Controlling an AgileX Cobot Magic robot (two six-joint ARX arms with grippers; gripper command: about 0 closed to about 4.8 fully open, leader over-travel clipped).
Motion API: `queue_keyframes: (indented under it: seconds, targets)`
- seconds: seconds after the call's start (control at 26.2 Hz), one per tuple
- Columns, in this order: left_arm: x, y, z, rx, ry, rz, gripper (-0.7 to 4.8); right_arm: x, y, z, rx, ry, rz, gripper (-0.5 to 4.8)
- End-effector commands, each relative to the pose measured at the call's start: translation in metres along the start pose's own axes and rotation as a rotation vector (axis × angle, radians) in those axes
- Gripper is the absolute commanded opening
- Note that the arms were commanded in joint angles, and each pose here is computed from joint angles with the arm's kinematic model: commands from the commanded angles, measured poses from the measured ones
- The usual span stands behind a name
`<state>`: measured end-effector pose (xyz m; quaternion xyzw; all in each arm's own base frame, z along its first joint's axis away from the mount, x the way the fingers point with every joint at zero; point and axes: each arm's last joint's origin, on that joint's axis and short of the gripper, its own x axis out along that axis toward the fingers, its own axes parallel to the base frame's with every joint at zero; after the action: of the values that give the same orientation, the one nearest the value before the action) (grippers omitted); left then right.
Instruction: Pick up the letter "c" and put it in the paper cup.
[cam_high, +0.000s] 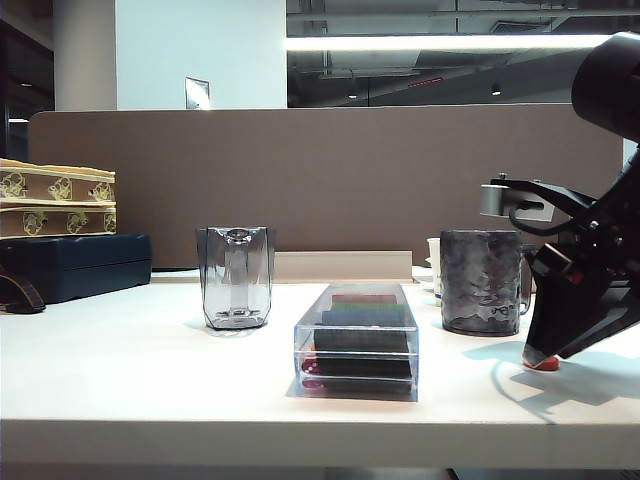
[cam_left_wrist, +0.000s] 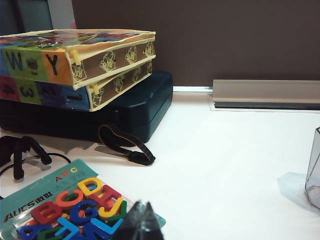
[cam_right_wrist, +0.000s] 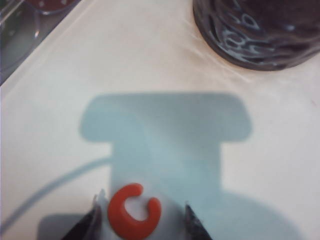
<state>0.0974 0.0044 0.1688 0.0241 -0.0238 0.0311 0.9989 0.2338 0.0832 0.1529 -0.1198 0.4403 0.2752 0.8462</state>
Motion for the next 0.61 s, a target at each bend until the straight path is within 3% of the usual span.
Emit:
queue_keyframes:
  seconds: [0.04, 0.61]
  targets:
    - [-0.0002, 0.0001, 0.0026, -0.004, -0.016, 0.001, -0.06, -0.0008, 0.0001, 0.0018, -0.005, -0.014, 0.002, 2.1]
    - [-0.0002, 0.0001, 0.0026, -0.004, -0.016, 0.001, -0.06, 0.0009, -0.0008, -0.0004, -0.001, 0.013, -0.027, 1.98]
